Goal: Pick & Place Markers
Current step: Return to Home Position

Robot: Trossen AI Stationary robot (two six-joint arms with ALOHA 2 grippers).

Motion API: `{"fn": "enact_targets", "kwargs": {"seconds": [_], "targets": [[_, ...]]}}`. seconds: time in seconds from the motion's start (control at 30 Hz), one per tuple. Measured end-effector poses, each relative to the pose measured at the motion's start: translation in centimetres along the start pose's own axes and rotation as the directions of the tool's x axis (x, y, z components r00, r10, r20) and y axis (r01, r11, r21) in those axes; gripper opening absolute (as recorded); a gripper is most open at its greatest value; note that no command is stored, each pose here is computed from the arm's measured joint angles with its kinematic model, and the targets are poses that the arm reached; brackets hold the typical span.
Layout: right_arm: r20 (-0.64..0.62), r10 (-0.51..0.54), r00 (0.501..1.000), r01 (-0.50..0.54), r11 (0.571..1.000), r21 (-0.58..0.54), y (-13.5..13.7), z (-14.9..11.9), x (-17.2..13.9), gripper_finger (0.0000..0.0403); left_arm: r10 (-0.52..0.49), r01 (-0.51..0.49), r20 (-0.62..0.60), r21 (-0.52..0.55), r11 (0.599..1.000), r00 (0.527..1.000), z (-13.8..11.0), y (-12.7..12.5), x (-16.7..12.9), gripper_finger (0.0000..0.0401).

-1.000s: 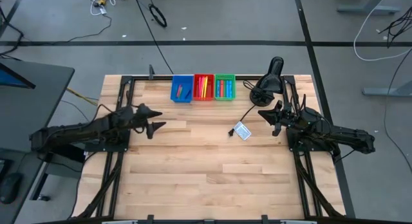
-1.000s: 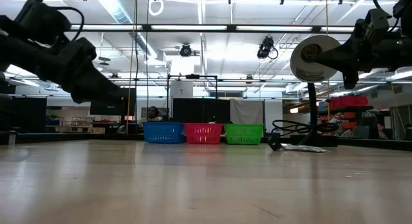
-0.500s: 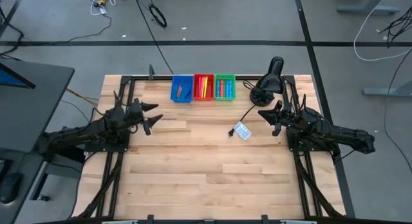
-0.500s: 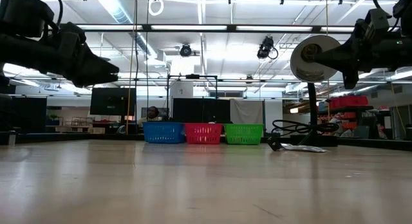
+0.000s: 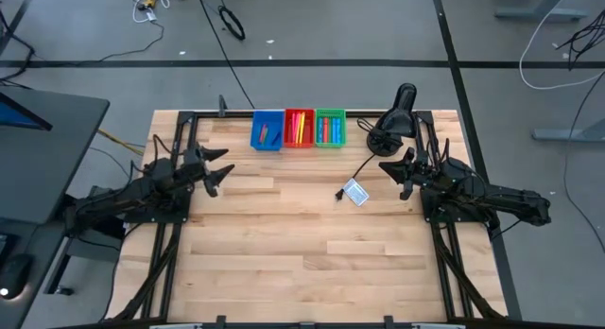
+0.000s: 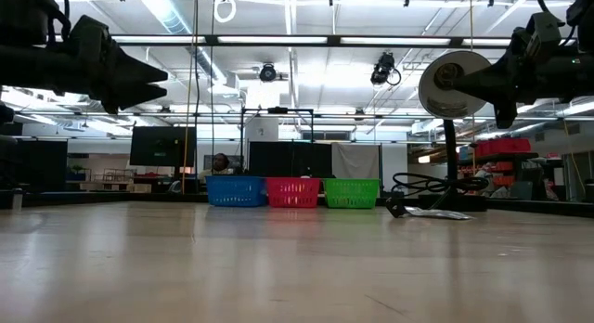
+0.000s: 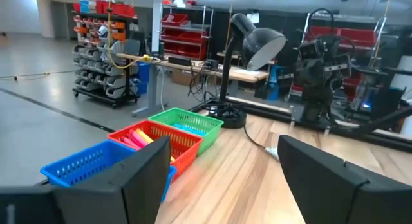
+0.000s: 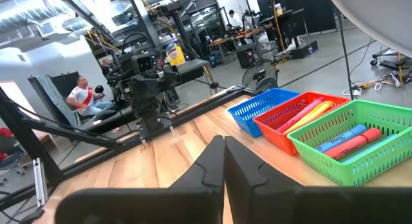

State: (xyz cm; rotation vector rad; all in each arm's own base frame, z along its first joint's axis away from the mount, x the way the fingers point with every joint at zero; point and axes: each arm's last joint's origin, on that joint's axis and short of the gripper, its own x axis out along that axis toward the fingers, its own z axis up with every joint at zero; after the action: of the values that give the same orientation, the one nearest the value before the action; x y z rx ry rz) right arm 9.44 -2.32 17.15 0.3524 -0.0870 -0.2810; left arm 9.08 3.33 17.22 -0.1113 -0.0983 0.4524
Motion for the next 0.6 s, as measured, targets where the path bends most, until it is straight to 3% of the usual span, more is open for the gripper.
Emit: {"fn": "enact_targets", "kwargs": {"seconds": [0.23,0.6], "targets": [[0.0,0.0,1.0,0.0,1.0,0.0,0.0,-0.01,0.0,0.0011,-0.015,0.015,-0.01,-0.055,0.998,1.0,-0.08,-0.04,0.0,0.0291],[0.0,0.0,1.0,0.0,1.0,0.0,0.0,-0.01,0.0,0.0011,-0.048,0.046,-0.025,-0.059,0.997,0.999,-0.21,-0.13,0.04,0.0291]]}}
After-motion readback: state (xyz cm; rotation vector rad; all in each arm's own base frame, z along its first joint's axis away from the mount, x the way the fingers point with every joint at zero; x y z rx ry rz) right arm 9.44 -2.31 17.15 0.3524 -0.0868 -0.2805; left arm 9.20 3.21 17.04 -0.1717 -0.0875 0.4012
